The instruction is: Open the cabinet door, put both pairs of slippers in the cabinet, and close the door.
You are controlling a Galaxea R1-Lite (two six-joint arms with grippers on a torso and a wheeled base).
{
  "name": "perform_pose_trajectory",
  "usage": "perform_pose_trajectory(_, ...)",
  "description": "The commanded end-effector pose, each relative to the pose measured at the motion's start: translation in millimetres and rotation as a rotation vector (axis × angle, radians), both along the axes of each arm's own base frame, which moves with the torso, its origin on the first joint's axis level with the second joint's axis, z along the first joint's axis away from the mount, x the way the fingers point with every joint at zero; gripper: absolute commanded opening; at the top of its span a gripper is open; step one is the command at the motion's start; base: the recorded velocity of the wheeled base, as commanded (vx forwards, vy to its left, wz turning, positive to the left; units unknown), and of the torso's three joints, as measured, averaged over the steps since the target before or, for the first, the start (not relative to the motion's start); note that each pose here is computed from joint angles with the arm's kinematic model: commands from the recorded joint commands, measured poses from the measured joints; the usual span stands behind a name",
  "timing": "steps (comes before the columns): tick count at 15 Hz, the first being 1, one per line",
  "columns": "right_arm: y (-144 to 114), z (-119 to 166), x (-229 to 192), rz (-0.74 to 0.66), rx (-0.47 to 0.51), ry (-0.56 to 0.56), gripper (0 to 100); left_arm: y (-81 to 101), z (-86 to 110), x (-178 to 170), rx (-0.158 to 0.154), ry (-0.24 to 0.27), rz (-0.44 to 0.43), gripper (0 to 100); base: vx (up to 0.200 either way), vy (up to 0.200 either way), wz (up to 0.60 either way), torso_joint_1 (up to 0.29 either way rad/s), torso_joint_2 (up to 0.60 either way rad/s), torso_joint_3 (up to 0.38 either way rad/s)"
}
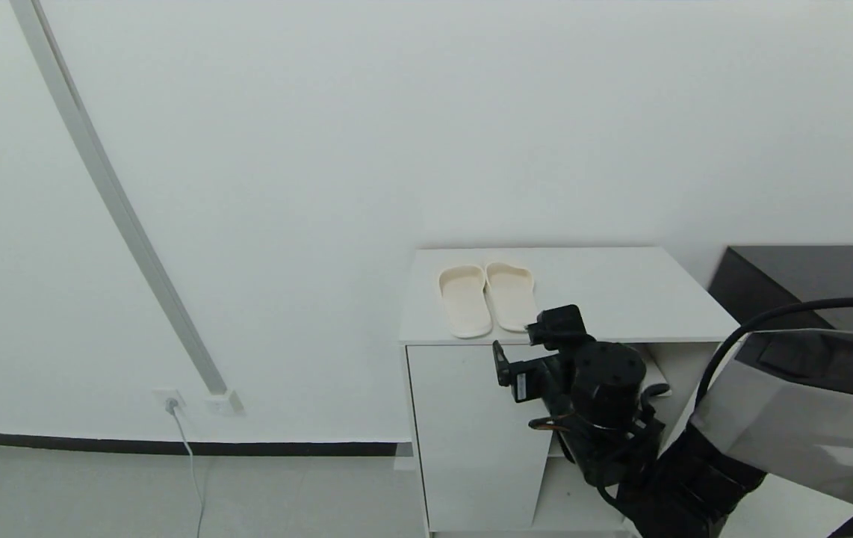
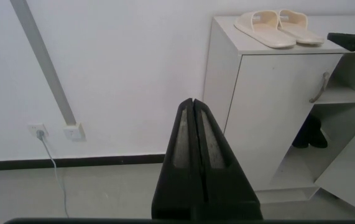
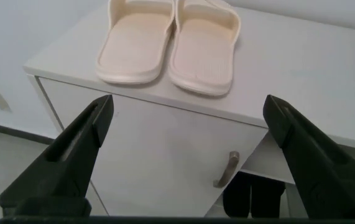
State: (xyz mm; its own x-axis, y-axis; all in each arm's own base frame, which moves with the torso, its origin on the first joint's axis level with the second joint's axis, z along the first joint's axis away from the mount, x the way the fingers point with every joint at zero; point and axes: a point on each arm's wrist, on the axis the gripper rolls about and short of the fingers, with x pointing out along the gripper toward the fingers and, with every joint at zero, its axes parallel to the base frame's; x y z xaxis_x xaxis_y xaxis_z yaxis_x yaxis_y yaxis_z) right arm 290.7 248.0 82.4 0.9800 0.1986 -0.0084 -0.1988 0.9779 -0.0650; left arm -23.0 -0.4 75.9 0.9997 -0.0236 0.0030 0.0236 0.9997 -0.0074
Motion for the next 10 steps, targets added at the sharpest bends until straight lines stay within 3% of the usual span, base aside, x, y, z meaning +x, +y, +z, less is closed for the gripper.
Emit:
perform_pose_trajectory(1, 0.6, 37.8, 8.7, -0.014, 0.049, -0.023, 100, 0.0, 0.0, 0.1, 0.001, 0.001, 0.001, 0, 0.0, 0.0, 0.0, 0.0, 0.0, 0.0)
perform_pose_trajectory(3, 3.5, 52.2, 11.1, -0.014, 0.055, 0.024, 100, 0.0, 0.0, 0.1, 0.003, 0.001, 0.001, 0, 0.0, 0.0, 0.0, 0.0, 0.0, 0.0)
perform_pose_trajectory(5, 3.1, 70.8, 3.5, -0.012, 0.048, 0.147, 100, 0.0, -0.4, 0.2, 0.004, 0.003, 0.001, 0, 0.0, 0.0, 0.0, 0.0, 0.0, 0.0)
perform_pose_trajectory(7, 7.4, 92.3, -4.9, -0.008, 0.101, 0.229, 100, 0.0, 0.0, 0.1, 0.004, 0.001, 0.001, 0, 0.0, 0.0, 0.0, 0.0, 0.0, 0.0)
perform_pose_trajectory(9, 7.3, 100.5, -5.7, -0.017, 0.104, 0.257, 100, 0.0, 0.0, 0.1, 0.004, 0.001, 0.001, 0, 0.0, 0.0, 0.0, 0.0, 0.0, 0.0)
perform_pose_trajectory(10, 8.0, 101.7, -5.8, -0.019, 0.104, 0.255, 100, 0.0, -0.4, 0.2, 0.004, 0.003, 0.001, 0, 0.2, 0.0, 0.0, 0.002, 0.0, 0.007)
